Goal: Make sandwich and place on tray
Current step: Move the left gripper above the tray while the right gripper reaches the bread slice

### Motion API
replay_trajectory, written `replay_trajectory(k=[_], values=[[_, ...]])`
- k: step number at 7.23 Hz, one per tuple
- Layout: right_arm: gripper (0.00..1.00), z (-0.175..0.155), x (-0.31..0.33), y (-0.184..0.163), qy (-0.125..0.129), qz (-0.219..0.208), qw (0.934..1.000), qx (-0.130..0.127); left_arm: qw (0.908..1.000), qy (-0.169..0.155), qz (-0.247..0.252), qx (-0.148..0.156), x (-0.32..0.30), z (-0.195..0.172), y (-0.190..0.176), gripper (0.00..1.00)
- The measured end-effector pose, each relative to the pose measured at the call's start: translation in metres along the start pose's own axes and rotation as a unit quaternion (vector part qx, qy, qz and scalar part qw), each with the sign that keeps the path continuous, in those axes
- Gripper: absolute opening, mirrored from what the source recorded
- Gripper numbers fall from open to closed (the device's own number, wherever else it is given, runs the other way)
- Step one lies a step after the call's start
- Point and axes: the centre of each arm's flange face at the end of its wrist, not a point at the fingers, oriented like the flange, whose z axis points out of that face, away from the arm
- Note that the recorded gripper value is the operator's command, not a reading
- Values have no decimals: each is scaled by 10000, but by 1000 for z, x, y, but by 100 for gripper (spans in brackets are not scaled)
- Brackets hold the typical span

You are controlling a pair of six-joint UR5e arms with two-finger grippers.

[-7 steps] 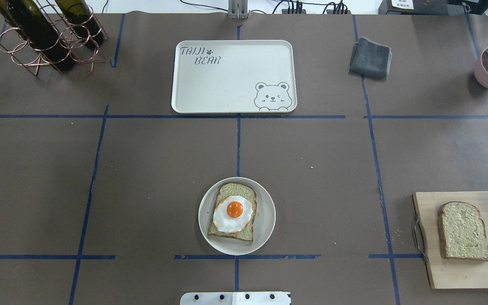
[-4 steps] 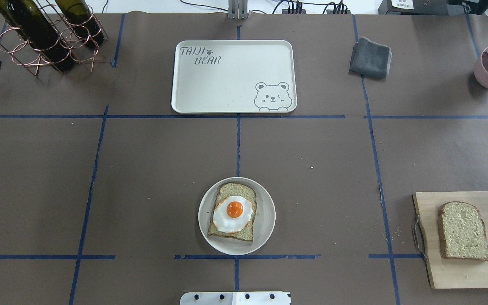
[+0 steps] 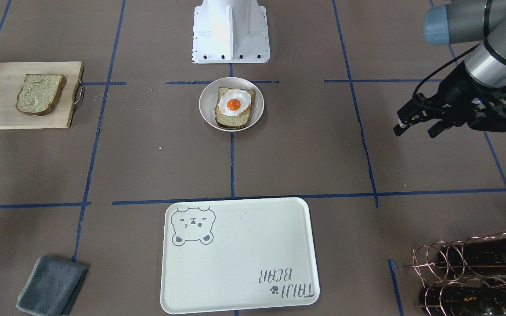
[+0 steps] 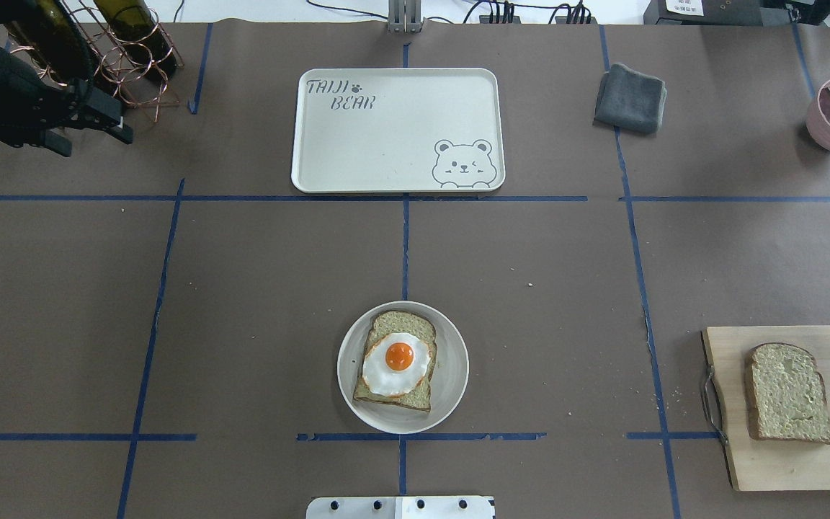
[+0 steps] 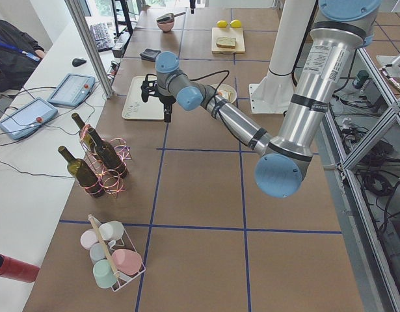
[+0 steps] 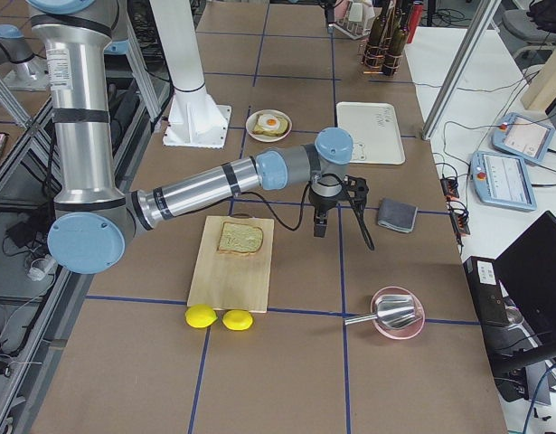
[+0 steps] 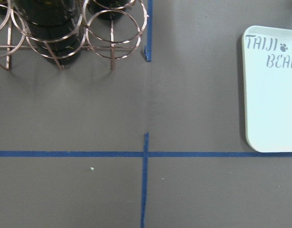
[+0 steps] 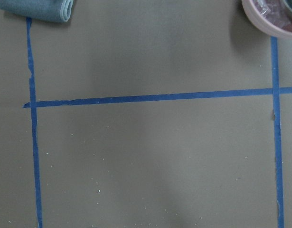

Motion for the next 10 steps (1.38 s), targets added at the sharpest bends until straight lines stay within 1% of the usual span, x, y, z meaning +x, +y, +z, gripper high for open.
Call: replay_trajectory(k=[1,3,4,5,7,8,9,10], values=[[100,16,1,18,14,-68,9999,109,9999,76,-117,-32,23,7,7,100],[100,58,11,72,-154,-36,9990,425,9994,153,-306,-91,56,21,20,100],[100,78,15,102,-205,-13,9985,500,9992,159,-361,-108,64,27,26,100],[100,94,20,130,-205,-4,9985,510,9990,171,-406,-92,71,35,32,100],[100,112,30,169,-213,32,9989,409,9985,245,-477,-84,82,44,42,100],[100,117,34,184,-250,54,9991,338,9983,262,-511,-93,84,46,45,100],[100,123,35,194,-236,33,9994,264,9982,277,-526,-101,87,47,46,100],[100,132,32,201,-163,-5,9996,222,9981,291,-532,-101,89,47,47,100]])
